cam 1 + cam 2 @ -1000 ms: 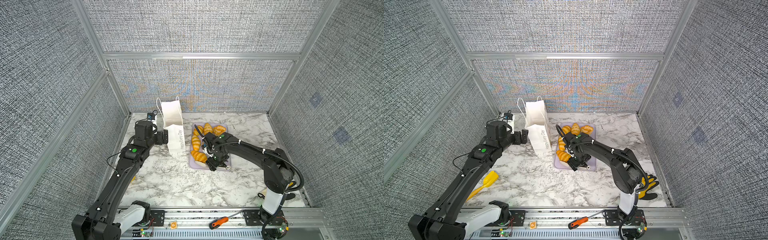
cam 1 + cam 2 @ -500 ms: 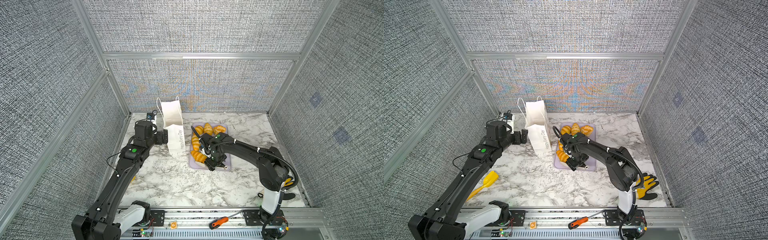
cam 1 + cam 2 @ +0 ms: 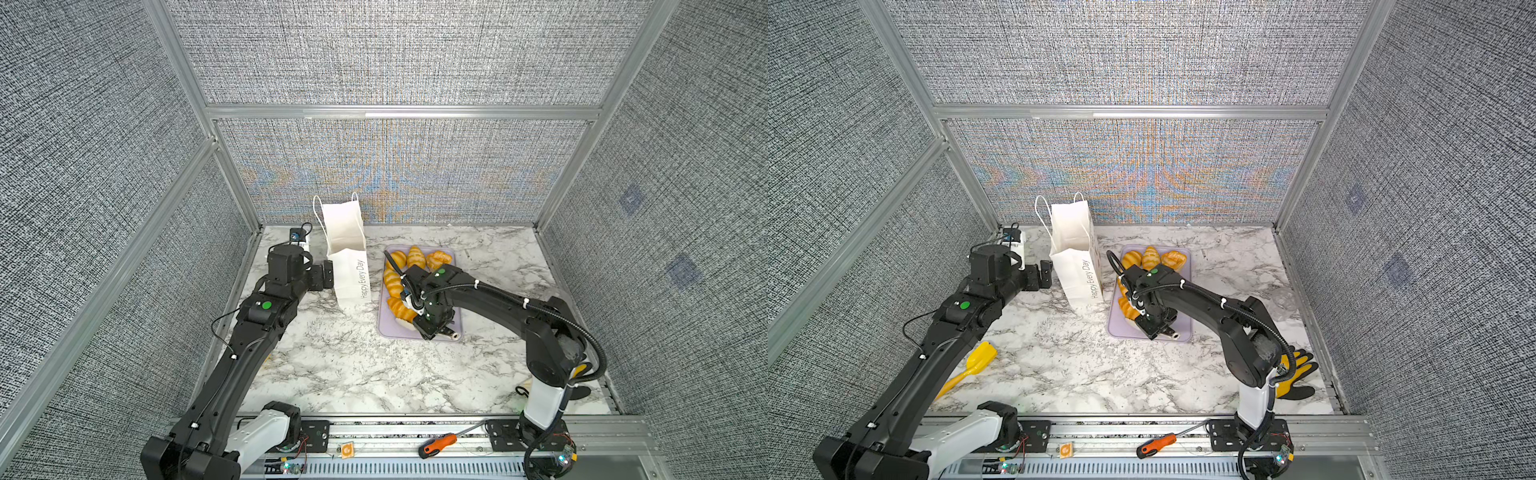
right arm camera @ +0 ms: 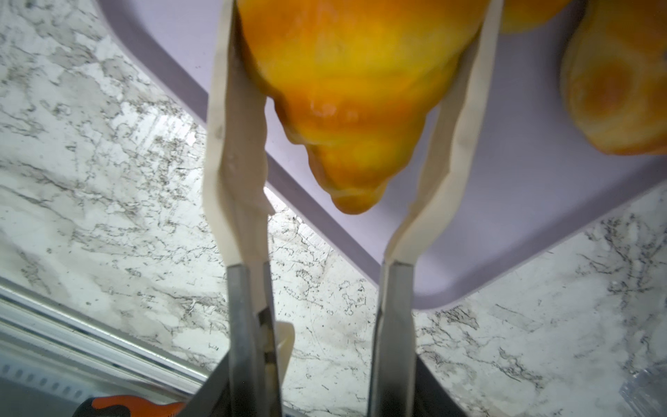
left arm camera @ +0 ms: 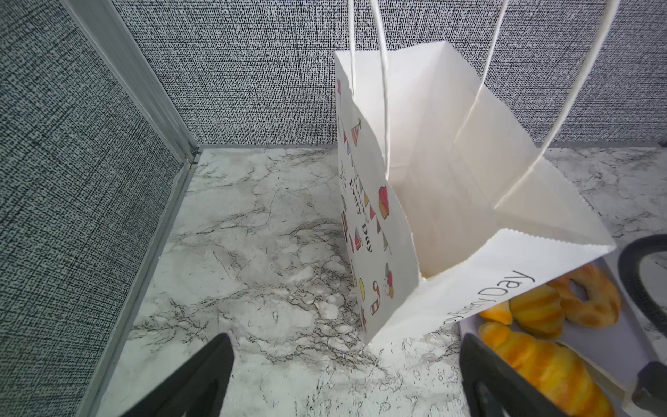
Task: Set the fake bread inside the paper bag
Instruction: 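Close the tongs on a striped croissant with the right gripper, then lift the croissant in the tongs toward the bag with the right gripper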
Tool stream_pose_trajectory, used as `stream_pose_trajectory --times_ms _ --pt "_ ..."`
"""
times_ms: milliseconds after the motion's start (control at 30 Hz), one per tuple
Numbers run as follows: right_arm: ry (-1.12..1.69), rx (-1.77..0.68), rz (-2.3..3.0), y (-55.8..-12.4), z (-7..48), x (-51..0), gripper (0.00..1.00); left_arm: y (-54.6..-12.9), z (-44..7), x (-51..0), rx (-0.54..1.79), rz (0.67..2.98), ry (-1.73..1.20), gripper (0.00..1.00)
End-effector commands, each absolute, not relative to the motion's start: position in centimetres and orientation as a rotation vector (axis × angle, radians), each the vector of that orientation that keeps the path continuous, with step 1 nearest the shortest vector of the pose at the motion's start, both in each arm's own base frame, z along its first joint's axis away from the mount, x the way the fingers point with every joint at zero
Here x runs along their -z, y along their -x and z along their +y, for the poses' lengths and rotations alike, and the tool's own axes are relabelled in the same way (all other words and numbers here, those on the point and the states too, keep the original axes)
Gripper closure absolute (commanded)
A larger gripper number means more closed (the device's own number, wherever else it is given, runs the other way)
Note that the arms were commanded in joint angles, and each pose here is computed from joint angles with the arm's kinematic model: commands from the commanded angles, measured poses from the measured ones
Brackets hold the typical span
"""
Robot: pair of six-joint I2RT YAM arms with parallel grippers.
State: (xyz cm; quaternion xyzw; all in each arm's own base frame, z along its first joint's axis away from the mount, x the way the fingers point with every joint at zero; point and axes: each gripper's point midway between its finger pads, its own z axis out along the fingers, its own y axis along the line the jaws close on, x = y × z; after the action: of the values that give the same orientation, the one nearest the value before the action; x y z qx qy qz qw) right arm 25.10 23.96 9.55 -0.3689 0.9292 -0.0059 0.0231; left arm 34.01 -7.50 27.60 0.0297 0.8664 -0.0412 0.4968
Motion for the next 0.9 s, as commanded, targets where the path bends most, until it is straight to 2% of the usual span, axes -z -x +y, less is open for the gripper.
stream_pose_trajectory --times_ms 0,433,867 --pt "1.135 -0.092 2.845 -24.9 25.0 -10.4 0.50 -34.0 -7.5 -28.3 0.129 2.063 -0.041 0.01" --pt "1.047 -0.235 2.804 -24.0 25.2 -12.5 0.50 -34.3 -8.2 -29.4 0.165 2.036 -0.072 0.01" --pt "0.898 -0.453 2.656 -24.1 27.4 -18.8 0.51 -34.1 -8.2 -29.5 0.157 2.022 -0.093 0.01"
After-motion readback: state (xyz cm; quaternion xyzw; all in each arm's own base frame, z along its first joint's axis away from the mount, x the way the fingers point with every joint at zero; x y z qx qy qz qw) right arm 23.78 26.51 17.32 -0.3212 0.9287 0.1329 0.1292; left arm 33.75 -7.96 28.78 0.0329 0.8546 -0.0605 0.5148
